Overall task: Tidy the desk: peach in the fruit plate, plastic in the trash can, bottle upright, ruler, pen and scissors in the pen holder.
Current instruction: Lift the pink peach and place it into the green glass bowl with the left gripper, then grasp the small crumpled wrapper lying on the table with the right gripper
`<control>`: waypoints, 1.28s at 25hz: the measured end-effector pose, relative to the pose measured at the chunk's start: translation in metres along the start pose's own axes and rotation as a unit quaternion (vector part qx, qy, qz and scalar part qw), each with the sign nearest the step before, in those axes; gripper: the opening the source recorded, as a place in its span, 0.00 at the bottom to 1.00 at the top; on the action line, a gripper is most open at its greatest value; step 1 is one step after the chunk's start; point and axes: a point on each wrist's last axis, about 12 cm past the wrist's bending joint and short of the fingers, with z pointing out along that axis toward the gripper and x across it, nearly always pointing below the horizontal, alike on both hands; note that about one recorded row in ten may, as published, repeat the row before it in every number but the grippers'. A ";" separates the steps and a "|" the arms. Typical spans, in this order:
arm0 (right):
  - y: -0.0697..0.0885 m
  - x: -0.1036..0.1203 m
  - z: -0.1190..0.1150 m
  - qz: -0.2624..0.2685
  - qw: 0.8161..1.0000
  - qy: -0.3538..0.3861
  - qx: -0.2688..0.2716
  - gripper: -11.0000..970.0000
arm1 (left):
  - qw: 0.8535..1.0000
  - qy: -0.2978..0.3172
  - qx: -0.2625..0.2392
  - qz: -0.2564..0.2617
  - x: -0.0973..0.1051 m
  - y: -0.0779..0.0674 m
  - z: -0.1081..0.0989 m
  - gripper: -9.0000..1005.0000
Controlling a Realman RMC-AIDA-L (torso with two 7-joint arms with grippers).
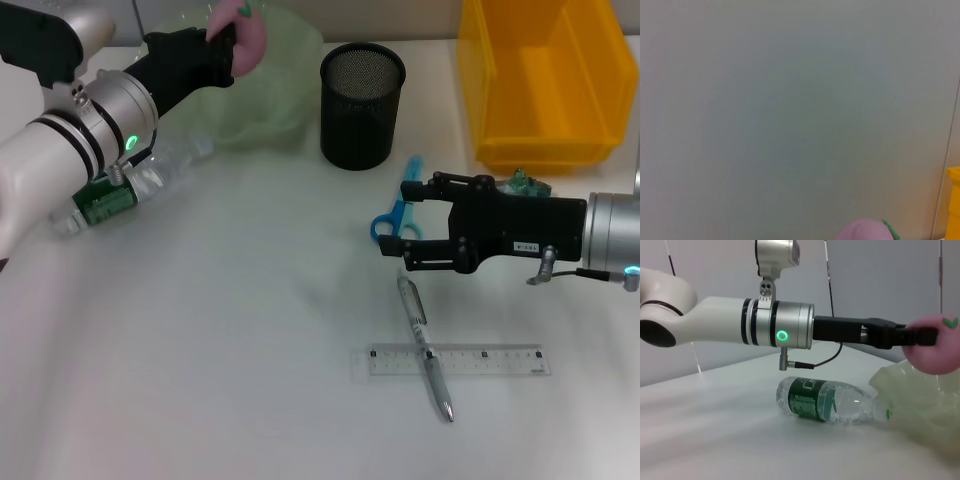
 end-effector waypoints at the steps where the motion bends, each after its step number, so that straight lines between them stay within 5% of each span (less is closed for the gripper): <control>1: 0.000 0.000 0.000 -0.001 1.000 0.000 0.000 0.77 | 1.000 -0.001 0.001 0.000 0.000 0.000 0.000 0.10; 15: 0.000 -0.001 0.000 -0.003 1.000 0.001 -0.001 0.76 | 1.000 -0.011 -0.010 -0.020 0.002 0.003 -0.004 0.11; 32: 0.001 0.002 0.000 0.000 1.000 0.004 0.001 0.76 | 1.000 -0.009 -0.008 -0.019 0.002 0.002 -0.003 0.79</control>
